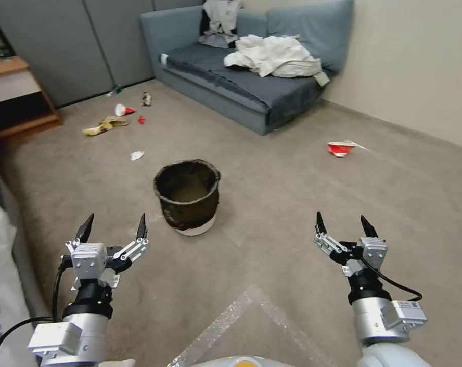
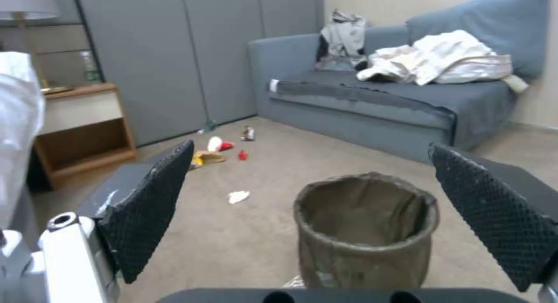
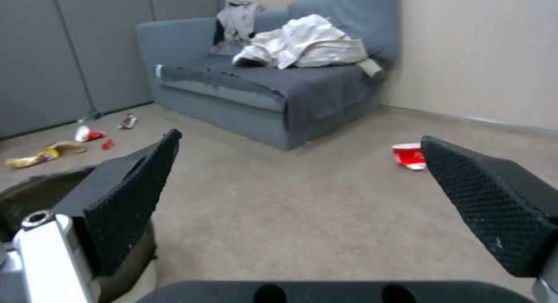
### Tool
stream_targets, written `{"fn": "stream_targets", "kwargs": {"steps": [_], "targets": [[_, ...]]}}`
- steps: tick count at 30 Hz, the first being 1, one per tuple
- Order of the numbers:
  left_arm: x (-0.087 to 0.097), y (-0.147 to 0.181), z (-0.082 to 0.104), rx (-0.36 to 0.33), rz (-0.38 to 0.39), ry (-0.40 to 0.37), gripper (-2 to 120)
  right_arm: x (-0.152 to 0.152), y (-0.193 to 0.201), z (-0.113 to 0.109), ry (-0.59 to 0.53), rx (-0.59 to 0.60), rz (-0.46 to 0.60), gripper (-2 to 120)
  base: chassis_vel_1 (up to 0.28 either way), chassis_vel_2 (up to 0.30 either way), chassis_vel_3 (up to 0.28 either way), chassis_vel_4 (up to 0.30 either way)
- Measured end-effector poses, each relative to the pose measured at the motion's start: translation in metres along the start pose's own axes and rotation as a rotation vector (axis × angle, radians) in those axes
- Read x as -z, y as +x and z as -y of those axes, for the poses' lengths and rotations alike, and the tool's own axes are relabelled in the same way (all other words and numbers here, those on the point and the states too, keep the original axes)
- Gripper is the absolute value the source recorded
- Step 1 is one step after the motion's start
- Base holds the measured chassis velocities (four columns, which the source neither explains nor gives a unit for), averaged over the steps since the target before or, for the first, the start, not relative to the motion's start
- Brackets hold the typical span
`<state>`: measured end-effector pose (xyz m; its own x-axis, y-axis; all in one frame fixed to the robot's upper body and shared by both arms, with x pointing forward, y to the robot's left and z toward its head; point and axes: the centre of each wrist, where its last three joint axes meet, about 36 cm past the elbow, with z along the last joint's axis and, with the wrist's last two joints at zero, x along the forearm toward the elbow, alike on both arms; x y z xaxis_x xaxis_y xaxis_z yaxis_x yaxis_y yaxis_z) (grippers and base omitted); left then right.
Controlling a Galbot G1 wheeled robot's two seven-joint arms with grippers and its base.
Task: Pick up the trash can from the floor.
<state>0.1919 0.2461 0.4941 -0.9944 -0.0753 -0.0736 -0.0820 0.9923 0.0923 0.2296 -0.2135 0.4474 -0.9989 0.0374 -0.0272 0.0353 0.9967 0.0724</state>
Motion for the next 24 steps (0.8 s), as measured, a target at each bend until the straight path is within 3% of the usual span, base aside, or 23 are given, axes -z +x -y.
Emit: {"fn": "stream_targets", "kwargs": {"steps": [24], "targets": [[-0.0002,-0.0009,0.0010,-0.005,0.036,-0.002,100,-0.0024,0.0010,-0.0015,-0.004,0.004,0.009,100,0.006,0.012,0.018,0.009]]}}
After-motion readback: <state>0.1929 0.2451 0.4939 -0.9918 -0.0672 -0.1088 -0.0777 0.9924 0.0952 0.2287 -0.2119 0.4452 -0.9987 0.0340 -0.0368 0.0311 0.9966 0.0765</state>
